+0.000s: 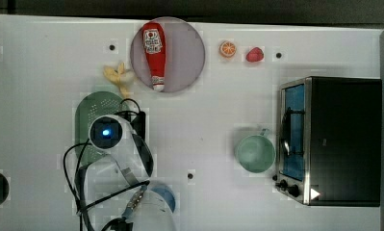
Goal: Drag strainer left to right.
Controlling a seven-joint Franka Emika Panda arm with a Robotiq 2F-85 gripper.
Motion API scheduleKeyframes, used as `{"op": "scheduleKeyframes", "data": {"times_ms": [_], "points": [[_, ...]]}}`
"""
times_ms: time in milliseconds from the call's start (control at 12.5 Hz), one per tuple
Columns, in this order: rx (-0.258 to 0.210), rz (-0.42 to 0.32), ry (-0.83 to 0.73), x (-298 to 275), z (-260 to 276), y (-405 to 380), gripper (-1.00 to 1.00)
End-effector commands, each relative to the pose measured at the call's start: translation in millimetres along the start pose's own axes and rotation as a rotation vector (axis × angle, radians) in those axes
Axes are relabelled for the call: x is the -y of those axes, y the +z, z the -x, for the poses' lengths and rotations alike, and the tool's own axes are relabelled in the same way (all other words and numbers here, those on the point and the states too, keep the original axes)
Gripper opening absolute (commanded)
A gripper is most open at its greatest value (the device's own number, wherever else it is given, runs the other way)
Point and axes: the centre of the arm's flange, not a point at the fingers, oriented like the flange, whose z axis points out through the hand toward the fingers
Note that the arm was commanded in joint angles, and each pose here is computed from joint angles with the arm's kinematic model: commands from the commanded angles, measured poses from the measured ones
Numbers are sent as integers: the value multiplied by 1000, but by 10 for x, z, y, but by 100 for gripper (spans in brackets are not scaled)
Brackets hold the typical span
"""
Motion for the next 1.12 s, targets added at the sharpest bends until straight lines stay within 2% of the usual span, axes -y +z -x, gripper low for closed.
{"op": "scheduleKeyframes", "data": {"times_ms": [80,1120], "points": [[-16,4,4,71,-390,-105,100],[-108,-1,-19,178,-2144,-281,100]]}}
